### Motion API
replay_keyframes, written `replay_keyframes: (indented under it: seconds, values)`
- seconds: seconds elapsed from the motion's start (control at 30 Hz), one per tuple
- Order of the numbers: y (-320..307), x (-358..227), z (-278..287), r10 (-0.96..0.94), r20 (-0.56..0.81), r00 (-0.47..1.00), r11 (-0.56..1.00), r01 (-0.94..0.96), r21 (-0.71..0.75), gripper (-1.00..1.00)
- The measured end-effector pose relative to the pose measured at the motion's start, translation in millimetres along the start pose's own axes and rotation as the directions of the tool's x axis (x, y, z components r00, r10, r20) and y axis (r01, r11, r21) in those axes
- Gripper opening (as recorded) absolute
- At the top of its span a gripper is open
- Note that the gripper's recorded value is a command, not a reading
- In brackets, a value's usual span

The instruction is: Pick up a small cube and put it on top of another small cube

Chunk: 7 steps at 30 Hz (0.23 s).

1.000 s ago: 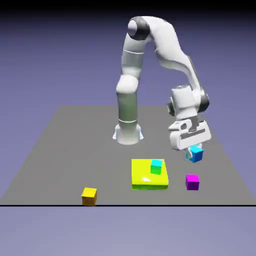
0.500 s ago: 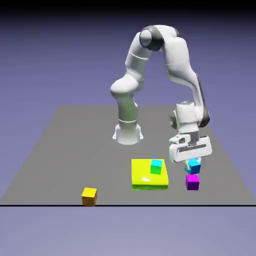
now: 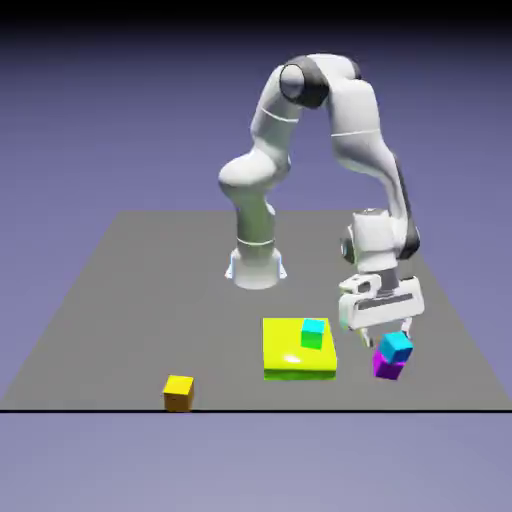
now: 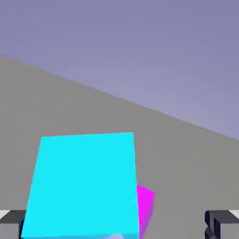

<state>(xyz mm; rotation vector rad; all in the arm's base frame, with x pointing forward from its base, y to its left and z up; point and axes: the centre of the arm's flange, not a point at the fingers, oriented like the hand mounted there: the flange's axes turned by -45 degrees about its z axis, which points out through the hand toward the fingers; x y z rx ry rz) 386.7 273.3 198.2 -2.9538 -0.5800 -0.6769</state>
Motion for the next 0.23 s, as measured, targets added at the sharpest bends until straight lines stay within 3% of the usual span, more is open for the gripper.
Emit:
replay_keyframes:
  seconds: [0.23]
  values:
    - [-0.4,2.3,-30.7,0.015,0.004,1.000,1.000,-0.015,0.019,1.00]
